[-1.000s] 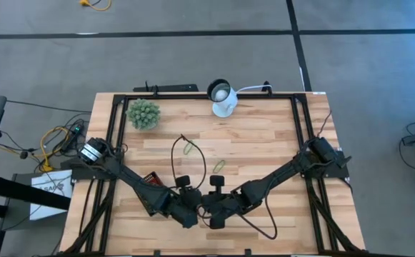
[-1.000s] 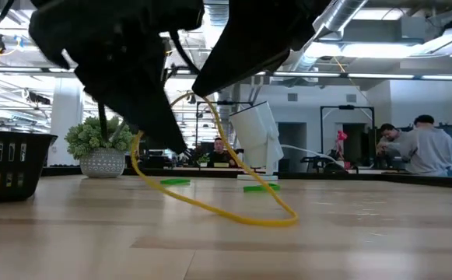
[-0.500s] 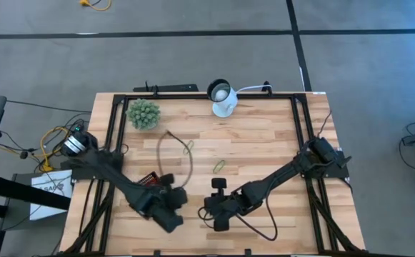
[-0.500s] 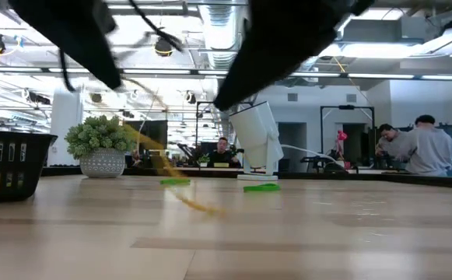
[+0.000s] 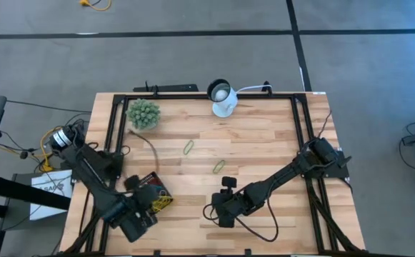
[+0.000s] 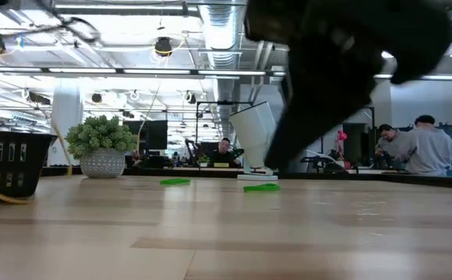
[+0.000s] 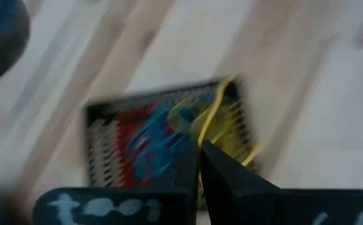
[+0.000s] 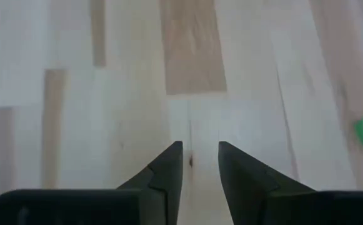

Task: Pick and place items into bin
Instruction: Put the yellow rubber band into the black bin

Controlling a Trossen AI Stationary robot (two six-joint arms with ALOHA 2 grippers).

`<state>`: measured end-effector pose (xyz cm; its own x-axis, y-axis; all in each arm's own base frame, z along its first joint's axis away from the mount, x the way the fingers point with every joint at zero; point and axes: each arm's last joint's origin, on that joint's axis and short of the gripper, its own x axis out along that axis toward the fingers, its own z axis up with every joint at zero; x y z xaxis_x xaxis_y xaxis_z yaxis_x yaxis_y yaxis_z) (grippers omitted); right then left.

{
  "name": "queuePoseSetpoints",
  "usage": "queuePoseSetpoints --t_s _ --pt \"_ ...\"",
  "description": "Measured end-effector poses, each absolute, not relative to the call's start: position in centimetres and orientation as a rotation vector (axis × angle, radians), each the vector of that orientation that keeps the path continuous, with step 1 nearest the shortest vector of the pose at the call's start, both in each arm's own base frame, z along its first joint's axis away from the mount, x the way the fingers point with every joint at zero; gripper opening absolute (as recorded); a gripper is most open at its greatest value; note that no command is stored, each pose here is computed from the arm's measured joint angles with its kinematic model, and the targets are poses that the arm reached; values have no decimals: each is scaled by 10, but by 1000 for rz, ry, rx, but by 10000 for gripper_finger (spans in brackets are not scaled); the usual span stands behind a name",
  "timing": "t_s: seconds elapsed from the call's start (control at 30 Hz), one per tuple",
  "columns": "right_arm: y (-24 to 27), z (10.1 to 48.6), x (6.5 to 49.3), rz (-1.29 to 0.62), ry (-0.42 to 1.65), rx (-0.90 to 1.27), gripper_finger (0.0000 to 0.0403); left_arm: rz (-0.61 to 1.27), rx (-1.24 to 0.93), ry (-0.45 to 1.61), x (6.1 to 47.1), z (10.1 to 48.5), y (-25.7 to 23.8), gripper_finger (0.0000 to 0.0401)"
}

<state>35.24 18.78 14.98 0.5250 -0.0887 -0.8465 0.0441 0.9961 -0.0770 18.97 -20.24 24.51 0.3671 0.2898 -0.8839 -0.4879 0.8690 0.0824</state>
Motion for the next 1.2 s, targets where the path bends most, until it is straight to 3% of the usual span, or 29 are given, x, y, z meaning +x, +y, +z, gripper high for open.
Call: queuePoseSetpoints --t_s 0.17,0.3,0.57,0.73,0.87,1.2 --pt "181 134 344 -134 1048 0 98 731 -202 1148 164 247 -194 0" --pt "177 123 338 -161 1054 35 98 794 -219 1134 158 248 -193 0" --pt "176 117 336 -156 1011 67 98 710 -270 1070 169 246 -198 0" --pt "176 116 336 -155 1008 69 98 575 -241 852 183 248 -208 0" --pt "176 116 336 -154 1008 69 98 482 -230 808 193 250 -215 0" --pt "176 116 336 -151 1003 73 98 421 -194 656 196 255 -226 0"
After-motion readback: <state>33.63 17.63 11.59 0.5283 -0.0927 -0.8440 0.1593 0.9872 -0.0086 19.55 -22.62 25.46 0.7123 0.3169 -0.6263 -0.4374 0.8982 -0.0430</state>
